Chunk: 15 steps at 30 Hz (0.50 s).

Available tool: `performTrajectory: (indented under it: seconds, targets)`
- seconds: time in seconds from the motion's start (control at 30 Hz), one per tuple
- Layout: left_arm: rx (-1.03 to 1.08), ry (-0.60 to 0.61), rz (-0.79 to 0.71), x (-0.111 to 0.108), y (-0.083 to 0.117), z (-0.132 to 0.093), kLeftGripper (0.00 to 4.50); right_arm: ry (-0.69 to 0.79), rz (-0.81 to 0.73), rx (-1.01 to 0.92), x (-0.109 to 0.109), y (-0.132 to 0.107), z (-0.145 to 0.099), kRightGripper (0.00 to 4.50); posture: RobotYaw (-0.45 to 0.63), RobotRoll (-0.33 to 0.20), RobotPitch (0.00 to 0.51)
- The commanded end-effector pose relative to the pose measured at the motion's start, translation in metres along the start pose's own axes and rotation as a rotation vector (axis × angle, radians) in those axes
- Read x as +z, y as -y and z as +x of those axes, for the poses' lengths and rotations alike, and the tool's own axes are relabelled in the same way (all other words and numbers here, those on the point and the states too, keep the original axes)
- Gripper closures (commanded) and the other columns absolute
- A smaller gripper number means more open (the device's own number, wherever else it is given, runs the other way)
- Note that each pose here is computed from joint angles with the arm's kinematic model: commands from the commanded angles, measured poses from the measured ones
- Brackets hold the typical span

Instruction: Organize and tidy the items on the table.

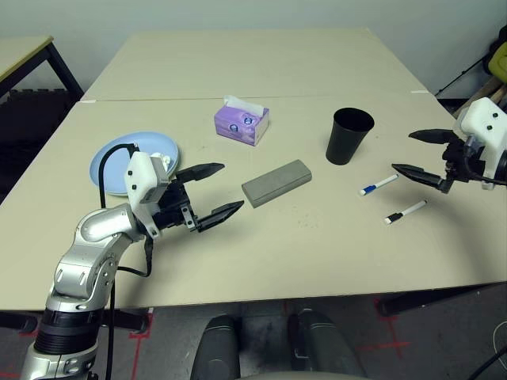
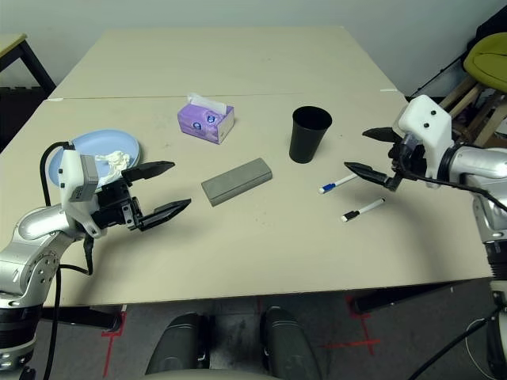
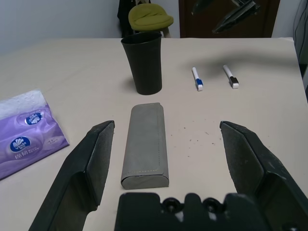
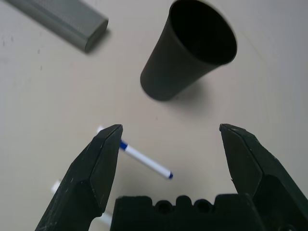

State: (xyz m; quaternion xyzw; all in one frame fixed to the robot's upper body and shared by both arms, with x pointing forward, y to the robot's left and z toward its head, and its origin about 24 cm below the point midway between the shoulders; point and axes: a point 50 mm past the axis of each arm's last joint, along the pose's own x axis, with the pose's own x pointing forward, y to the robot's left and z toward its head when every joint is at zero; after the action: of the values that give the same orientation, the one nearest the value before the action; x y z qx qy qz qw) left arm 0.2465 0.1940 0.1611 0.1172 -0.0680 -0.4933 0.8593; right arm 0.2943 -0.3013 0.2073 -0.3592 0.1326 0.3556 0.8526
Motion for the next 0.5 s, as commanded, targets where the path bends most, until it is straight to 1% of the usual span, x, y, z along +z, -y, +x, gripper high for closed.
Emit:
performTrajectory:
  seconds: [0.03, 0.17, 0.33, 0.5]
  targets:
    - [0.007, 0.013, -0.004, -0.0001, -0.0011, 0.0027, 0.04, -0.129, -0.036, 0.038, -0.0087, 0.0003, -0.0023, 0.00, 0.03, 0.000, 0.077]
    - [0.009, 0.024, -0.003, 0.0021, -0.0025, 0.0032, 0.04, -0.194, -0.072, 0.058, -0.0147, -0.0013, -0.0035, 0.00, 0.03, 0.000, 0.077]
    - [0.055, 0.056, -0.021, 0.0063, -0.0078, 0.0035, 0.04, -0.221, -0.106, 0.059, -0.0143, -0.0005, -0.0022, 0.00, 0.04, 0.000, 0.072]
    - [0.064, 0.062, -0.021, 0.0070, -0.0081, 0.0035, 0.04, -0.226, -0.122, 0.066, -0.0138, -0.0002, -0.0006, 0.00, 0.05, 0.000, 0.068]
